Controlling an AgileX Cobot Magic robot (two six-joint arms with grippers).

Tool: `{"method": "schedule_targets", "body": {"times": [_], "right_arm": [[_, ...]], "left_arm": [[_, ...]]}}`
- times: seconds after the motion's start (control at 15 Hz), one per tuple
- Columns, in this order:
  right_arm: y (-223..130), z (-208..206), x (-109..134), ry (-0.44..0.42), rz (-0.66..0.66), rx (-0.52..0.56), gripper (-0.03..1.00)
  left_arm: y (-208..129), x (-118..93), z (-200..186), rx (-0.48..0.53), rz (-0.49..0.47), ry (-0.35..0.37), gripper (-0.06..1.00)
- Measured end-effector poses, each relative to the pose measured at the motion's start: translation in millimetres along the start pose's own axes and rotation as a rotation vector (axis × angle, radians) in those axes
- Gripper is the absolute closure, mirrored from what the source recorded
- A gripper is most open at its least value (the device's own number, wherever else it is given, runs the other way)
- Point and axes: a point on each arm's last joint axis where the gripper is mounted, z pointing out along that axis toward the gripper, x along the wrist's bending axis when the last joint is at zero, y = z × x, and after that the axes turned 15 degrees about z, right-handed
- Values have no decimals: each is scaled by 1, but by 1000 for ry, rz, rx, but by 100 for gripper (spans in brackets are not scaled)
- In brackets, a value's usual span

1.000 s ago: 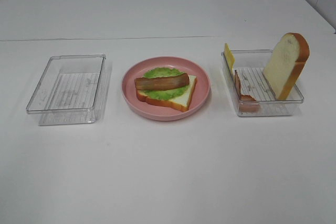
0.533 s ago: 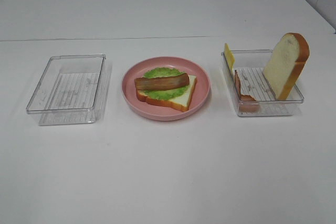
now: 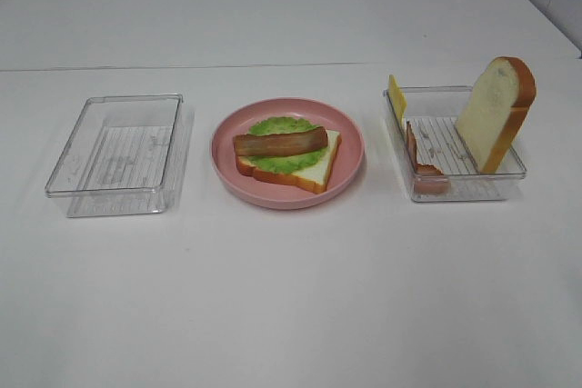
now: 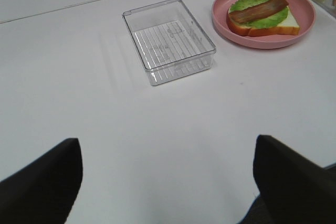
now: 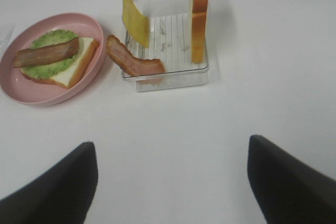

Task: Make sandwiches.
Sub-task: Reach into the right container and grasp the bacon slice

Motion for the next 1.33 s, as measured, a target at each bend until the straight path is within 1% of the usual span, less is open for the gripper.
{"method": "schedule_targets", "body": {"times": [0.07, 0.2, 0.33, 0.4, 0.47, 0.67, 0.8, 0.93, 1.0, 1.13, 1.2, 1.33], "right_arm": [[5, 5, 2, 4, 8, 24, 22], [28, 22, 12, 31, -16, 98, 22], [73, 40, 31, 85, -89, 160, 22], [88, 47, 37, 101, -101, 191, 22], [95, 52, 40, 106, -109, 212, 22], [130, 84, 49, 114, -115, 337, 22], [140, 112, 59, 126, -138, 430, 22], [138, 140, 81, 146, -197, 508, 22], [136, 148, 87, 144, -207, 531, 22], [128, 178, 107, 98, -247, 610, 22], [122, 202, 122, 31, -259, 673, 22], [120, 228, 125, -42, -163, 742, 22]], "left_arm": [[0, 0, 0, 0, 0, 0, 11], [0, 0, 0, 0, 0, 0, 11], [0, 0, 0, 0, 0, 0, 11], [0, 0, 0, 0, 0, 0, 11], [0, 0, 0, 0, 0, 0, 11], [0, 0, 0, 0, 0, 0, 11], [0, 0, 0, 0, 0, 0, 11], [0, 0, 0, 0, 0, 0, 11], [0, 0, 0, 0, 0, 0, 11], [0, 0, 0, 0, 0, 0, 11], [0, 0, 0, 0, 0, 0, 11], [0, 0, 0, 0, 0, 0, 11]]}}
